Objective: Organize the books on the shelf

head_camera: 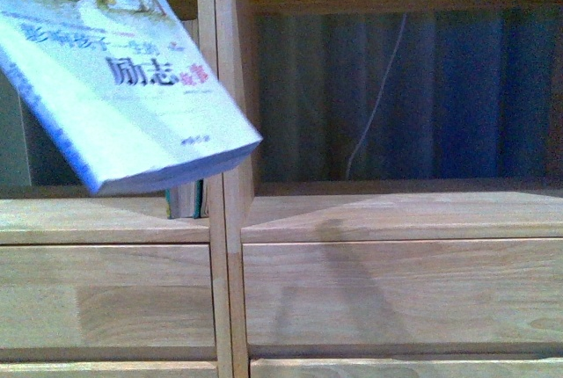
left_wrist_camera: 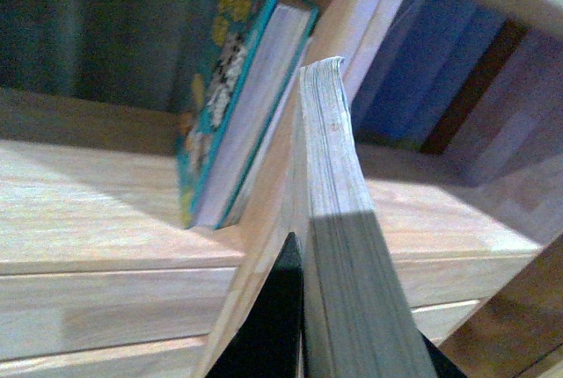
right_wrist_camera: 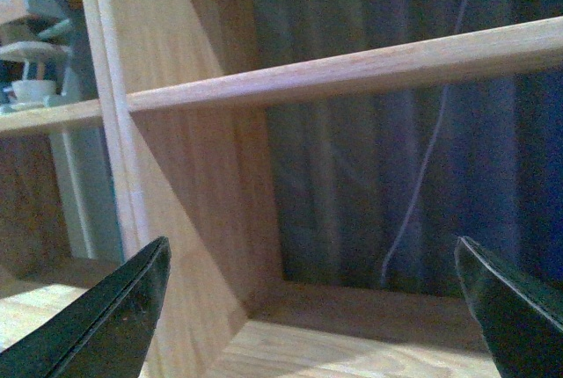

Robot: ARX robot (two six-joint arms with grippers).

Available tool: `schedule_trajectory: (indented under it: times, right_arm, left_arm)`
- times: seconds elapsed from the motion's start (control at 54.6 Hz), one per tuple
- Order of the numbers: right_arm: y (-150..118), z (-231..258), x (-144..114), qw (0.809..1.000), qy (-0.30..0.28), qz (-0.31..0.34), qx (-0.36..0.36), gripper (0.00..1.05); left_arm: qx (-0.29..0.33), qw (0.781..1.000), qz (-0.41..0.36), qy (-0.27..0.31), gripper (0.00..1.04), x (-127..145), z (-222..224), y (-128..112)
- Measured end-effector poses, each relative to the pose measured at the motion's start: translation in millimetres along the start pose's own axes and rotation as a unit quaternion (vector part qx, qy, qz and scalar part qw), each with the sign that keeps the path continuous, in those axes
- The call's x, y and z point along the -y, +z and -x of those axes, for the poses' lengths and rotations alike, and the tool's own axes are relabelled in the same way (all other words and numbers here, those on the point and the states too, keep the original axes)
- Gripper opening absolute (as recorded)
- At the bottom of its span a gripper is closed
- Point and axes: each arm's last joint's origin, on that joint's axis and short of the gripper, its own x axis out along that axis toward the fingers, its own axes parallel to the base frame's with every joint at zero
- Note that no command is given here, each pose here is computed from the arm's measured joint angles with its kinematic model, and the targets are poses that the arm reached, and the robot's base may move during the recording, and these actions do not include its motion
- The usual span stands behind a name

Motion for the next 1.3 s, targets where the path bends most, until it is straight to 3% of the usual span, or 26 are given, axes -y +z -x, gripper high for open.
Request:
schedule_trajectory:
  times: [0.33, 0.439, 0.513, 0.696, 0.915, 1.3]
  right_arm:
    - [-2, 6, 7, 0.999, -0.024, 0.017, -0.027, 0.96]
    - [-9, 21, 6, 0.980, -0.130, 0.037, -0.147, 0.80]
    - [-29, 45, 5, 0.969, -0.143, 0.048, -0.195, 0.66]
    - [-66, 83, 2, 0.964, -0.143, 0.055, -0.218, 0.37]
    - [-89, 116, -2, 0.964, -0.141, 0.061, -0.218, 0.03]
    - [-115, 155, -7, 0.963, -0.141, 0.062, -0.221, 0.03]
  left_arm:
    - [0.002, 0.990, -0.121, 0.077, 0.07, -24, 34, 10]
    - [0.006, 0.985, -0.136, 0.103, 0.07, -34, 43, 13]
    - [0.013, 0.981, -0.147, 0.130, 0.07, -43, 51, 17]
    - [0.038, 0.977, -0.167, 0.127, 0.07, -49, 52, 23]
    - [0.050, 0.979, -0.169, 0.107, 0.07, -73, 29, 25]
    - [0.069, 0.978, -0.186, 0.066, 0.07, -121, -36, 53]
